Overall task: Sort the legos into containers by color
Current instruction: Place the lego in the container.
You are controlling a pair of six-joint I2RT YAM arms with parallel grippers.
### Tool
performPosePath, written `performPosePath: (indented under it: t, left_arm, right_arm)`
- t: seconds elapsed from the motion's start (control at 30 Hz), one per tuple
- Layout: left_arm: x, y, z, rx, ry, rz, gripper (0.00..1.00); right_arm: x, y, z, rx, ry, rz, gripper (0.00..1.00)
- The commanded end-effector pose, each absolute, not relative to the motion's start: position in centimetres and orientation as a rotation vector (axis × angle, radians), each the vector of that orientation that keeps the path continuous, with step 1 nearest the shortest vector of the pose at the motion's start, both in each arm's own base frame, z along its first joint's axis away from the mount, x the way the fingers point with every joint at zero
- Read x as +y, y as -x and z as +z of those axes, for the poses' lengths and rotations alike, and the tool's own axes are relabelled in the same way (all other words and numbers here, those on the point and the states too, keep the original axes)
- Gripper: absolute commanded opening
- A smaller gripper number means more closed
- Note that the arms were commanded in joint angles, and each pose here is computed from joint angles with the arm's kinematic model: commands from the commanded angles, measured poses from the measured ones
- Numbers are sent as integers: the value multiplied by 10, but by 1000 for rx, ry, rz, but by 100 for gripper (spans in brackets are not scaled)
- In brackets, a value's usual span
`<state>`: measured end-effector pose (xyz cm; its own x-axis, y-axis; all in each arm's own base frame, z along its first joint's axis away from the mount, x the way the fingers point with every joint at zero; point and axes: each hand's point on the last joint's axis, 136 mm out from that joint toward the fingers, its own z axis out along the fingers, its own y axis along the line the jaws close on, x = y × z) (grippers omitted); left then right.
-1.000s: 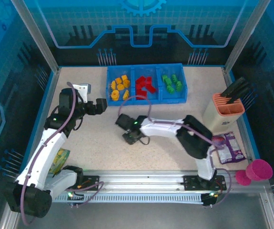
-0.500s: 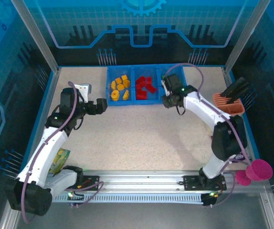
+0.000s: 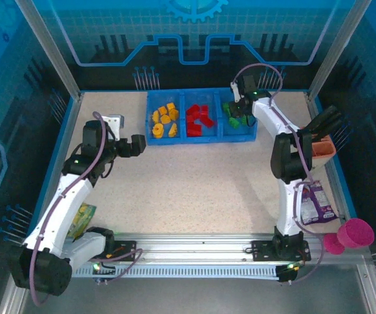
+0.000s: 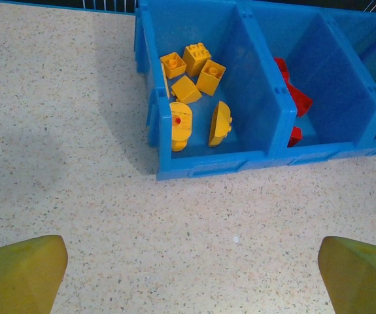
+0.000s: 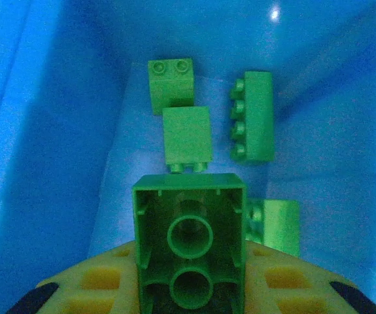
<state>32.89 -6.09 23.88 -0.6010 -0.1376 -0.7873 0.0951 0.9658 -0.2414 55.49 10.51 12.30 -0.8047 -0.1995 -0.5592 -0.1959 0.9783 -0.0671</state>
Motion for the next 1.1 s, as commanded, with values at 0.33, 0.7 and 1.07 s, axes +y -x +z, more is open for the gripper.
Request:
performPosePath:
  t: [0.33, 0.7, 1.07]
  left_arm:
    - [-56, -333, 241, 2199, 27, -301, 99]
    - [-57, -334, 241, 2201, 24, -303, 99]
    - [-58, -335, 241, 2200, 24, -314, 99]
  right_arm:
    - [138, -573, 87, 2627, 256, 222, 30]
    - [149, -577, 78, 2638, 235, 320, 36]
    - [150, -579, 86, 2619, 236, 338, 45]
